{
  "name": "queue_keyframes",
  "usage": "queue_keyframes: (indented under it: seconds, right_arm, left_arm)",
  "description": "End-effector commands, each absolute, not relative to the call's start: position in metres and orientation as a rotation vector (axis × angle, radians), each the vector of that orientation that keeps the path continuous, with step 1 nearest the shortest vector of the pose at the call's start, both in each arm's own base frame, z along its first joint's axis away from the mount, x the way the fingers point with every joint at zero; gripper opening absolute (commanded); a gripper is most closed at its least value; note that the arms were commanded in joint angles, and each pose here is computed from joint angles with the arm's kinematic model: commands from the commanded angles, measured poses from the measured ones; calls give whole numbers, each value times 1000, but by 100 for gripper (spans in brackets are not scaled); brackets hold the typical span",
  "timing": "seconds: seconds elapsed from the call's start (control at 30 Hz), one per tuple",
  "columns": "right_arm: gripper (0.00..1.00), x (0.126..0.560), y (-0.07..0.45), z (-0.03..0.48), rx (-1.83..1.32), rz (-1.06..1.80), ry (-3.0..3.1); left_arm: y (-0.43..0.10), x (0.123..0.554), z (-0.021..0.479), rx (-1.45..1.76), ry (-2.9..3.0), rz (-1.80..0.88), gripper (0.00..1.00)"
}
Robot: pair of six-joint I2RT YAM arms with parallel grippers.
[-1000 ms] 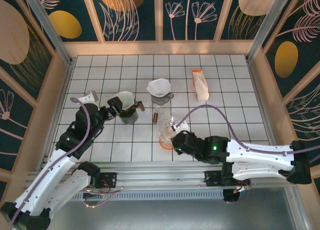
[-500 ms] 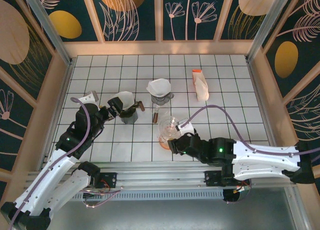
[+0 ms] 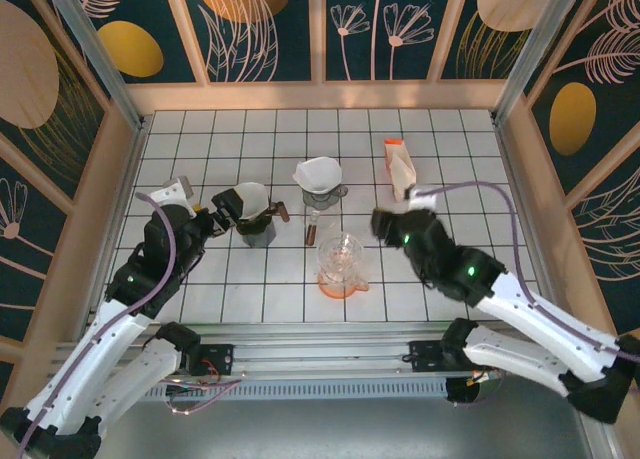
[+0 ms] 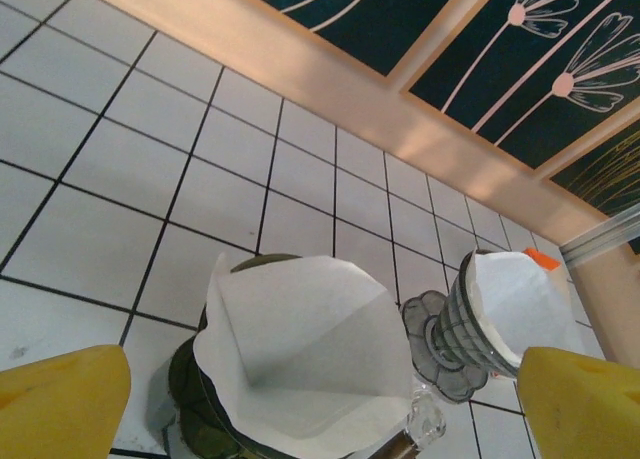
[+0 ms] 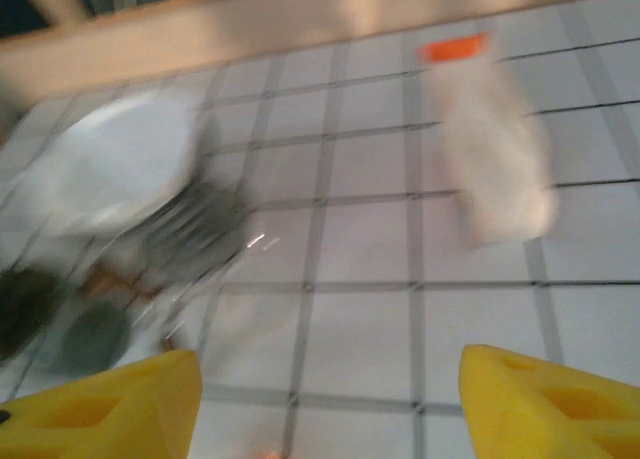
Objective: Place the coffee filter in the dripper
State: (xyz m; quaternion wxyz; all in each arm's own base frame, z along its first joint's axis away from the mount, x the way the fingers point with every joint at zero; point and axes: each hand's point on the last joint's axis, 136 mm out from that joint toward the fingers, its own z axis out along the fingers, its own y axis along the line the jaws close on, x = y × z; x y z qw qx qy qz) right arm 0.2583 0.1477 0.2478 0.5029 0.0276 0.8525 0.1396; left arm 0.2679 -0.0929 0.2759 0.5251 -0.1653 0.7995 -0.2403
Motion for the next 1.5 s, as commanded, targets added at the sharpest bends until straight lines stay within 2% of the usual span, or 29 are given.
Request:
queue_keyframes:
  seconds: [0.0,0.13,0.27,0.4,0.53,0.67,0.9,1.47]
  right_arm:
    - [65,302,140,242,83,449,2100]
    - [57,356,111,208,168,395,2186]
    - [49,396,105,191,129,282,2218]
    - [48,425,99,185,136,213,2242]
    - [40,448,106,182,138,234,2236]
    - [39,468,103,182,9,104,2260]
    - [28,479,106,166,-185,4,2367]
    - [29,488,97,145,-254,-155,2416]
  left_arm:
    - [-84,266,306,-368,1813,-556,99]
    - [-80,262,317,-358,1775,-548,99]
    - [-76,259,320,-349,1756,-536,99]
    - [-79,260,313,-339,1778,-534,99]
    - [-82,263,305,-330,1808,-531,99]
    - [-80,263,299,-340,1821,-512,99]
    - [-77,262,293,-348,1834,-496,99]
    - [-79,263,292,-354,1842,-505,99]
